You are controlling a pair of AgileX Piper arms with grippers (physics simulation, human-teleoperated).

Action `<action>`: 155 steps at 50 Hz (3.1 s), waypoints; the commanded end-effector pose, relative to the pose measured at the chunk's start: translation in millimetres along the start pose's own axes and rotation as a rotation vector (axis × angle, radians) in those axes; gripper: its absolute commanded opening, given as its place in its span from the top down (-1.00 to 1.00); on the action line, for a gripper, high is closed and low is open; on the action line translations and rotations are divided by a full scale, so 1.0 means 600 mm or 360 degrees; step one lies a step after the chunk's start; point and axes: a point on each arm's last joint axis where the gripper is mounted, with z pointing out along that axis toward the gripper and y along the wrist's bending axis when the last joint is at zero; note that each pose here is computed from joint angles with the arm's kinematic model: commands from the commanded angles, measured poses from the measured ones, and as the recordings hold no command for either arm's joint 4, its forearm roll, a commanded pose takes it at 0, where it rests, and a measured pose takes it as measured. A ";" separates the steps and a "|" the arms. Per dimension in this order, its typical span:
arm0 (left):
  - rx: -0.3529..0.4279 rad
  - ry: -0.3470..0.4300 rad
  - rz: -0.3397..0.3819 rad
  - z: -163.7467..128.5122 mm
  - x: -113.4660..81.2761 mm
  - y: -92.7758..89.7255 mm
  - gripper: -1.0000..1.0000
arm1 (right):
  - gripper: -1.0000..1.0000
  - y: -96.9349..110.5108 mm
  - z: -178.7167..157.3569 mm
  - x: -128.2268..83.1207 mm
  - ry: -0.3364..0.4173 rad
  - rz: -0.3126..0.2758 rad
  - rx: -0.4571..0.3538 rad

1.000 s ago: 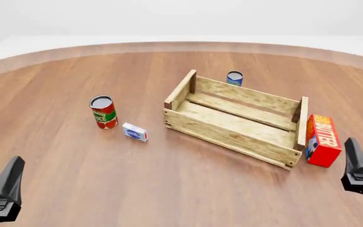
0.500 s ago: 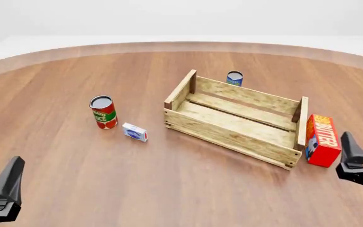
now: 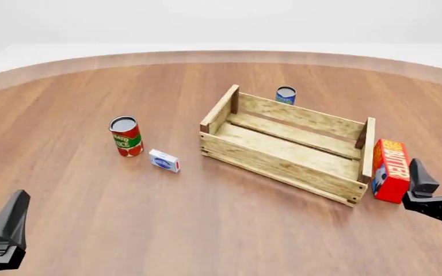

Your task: Pick up the butter and put it in the tray.

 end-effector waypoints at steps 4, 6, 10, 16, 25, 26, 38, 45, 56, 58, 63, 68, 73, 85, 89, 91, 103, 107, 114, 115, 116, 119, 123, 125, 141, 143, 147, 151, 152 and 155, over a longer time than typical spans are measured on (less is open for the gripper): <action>0.0000 0.0000 0.0000 0.000 0.000 0.000 -1.00 | -1.00 -0.001 0.021 0.020 0.0044 0.0012 0.0014; 0.0000 0.0000 0.0000 0.000 0.000 0.000 -1.00 | -1.00 0.000 0.025 0.026 0.0053 0.0013 0.0008; 0.0000 0.0000 0.0000 0.000 0.000 0.000 -1.00 | -1.00 0.000 0.034 0.038 0.0073 0.0019 0.0011; 0.0000 0.0000 0.0000 0.000 0.000 0.000 -1.00 | -1.00 0.000 0.040 0.047 0.0092 0.0027 0.0013; 0.0000 0.0000 0.0000 0.000 0.000 0.000 -1.00 | -1.00 -0.001 0.043 0.054 0.0116 0.0034 0.0017; 0.0000 0.0000 0.0000 0.000 0.000 0.000 -1.00 | -1.00 -0.001 0.043 0.054 0.0117 0.0033 0.0017; 0.0000 0.0000 0.0000 0.000 0.000 0.000 -1.00 | -1.00 -0.001 0.044 0.058 0.0137 0.0030 0.0018; 0.0000 0.0000 0.0000 0.000 0.000 0.000 -1.00 | -1.00 -0.001 0.045 0.060 0.0150 0.0030 0.0018; 0.0000 0.0000 0.0000 0.000 0.000 0.000 -1.00 | -1.00 -0.002 0.045 0.063 0.0166 0.0035 0.0027; 0.0000 0.0000 0.0000 0.000 0.000 0.000 -1.00 | -1.00 -0.003 0.046 0.063 0.0169 0.0035 0.0029; 0.0000 0.0000 0.0000 0.000 0.000 0.000 -1.00 | -1.00 -0.003 0.046 0.064 0.0175 0.0035 0.0027; 0.0000 0.0000 0.0000 0.000 0.000 0.000 -1.00 | -1.00 -0.003 0.046 0.065 0.0182 0.0034 0.0029; 0.0000 0.0000 0.0000 0.000 0.000 0.000 -1.00 | -1.00 -0.003 0.047 0.067 0.0189 0.0035 0.0030; 0.0000 0.0000 0.0000 0.000 0.000 0.000 -1.00 | -1.00 -0.003 0.056 0.069 0.0203 0.0035 0.0030; 0.0000 0.0000 0.0000 0.000 0.000 0.000 -1.00 | -1.00 -0.003 0.063 0.071 0.0210 0.0037 0.0029; 0.0000 0.0000 0.0000 0.000 0.000 0.000 -1.00 | -1.00 -0.003 0.066 0.071 0.0211 0.0038 0.0028; 0.0000 0.0000 0.0000 0.000 0.000 0.000 -1.00 | -1.00 -0.003 0.078 0.075 0.0229 0.0039 0.0025; 0.0000 0.0000 0.0000 0.000 0.000 0.000 -1.00 | -1.00 -0.002 0.081 0.077 0.0238 0.0041 0.0022; 0.0000 0.0000 0.0000 0.000 0.000 0.000 -1.00 | -1.00 -0.002 0.087 0.081 0.0255 0.0047 0.0023; 0.0000 0.0000 0.0000 0.000 0.000 0.000 -1.00 | -1.00 -0.003 0.088 0.082 0.0257 0.0048 0.0025; 0.0000 0.0000 0.0000 0.000 0.000 0.000 -1.00 | -1.00 -0.003 0.089 0.082 0.0259 0.0048 0.0026; 0.0000 0.0000 0.0000 0.000 0.000 0.000 -1.00 | -1.00 -0.004 0.092 0.084 0.0266 0.0054 0.0031; 0.0000 0.0000 0.0000 0.000 0.000 0.000 -1.00 | -1.00 -0.003 0.094 0.085 0.0272 0.0054 0.0030; 0.0000 0.0000 0.0000 0.000 0.000 0.000 -1.00 | -1.00 -0.005 0.095 0.086 0.0275 0.0052 0.0035; 0.0000 0.0000 0.0000 0.000 0.000 0.000 -1.00 | -1.00 -0.007 0.103 0.093 0.0301 0.0056 0.0044; 0.0000 0.0000 0.0000 0.000 0.000 0.000 -1.00 | -1.00 -0.007 0.105 0.094 0.0305 0.0058 0.0045; 0.0000 0.0000 0.0000 0.000 0.000 0.000 -1.00 | -1.00 -0.007 0.107 0.095 0.0310 0.0058 0.0047; 0.0000 0.0000 0.0000 0.000 0.000 0.000 -1.00 | -1.00 -0.007 0.111 0.099 0.0323 0.0062 0.0048; 0.0000 0.0000 0.0000 0.000 0.000 0.000 -1.00 | -1.00 -0.007 0.111 0.099 0.0325 0.0063 0.0045; 0.0000 0.0000 0.0000 0.000 0.000 0.000 -1.00 | -1.00 -0.005 0.112 0.100 0.0329 0.0065 0.0038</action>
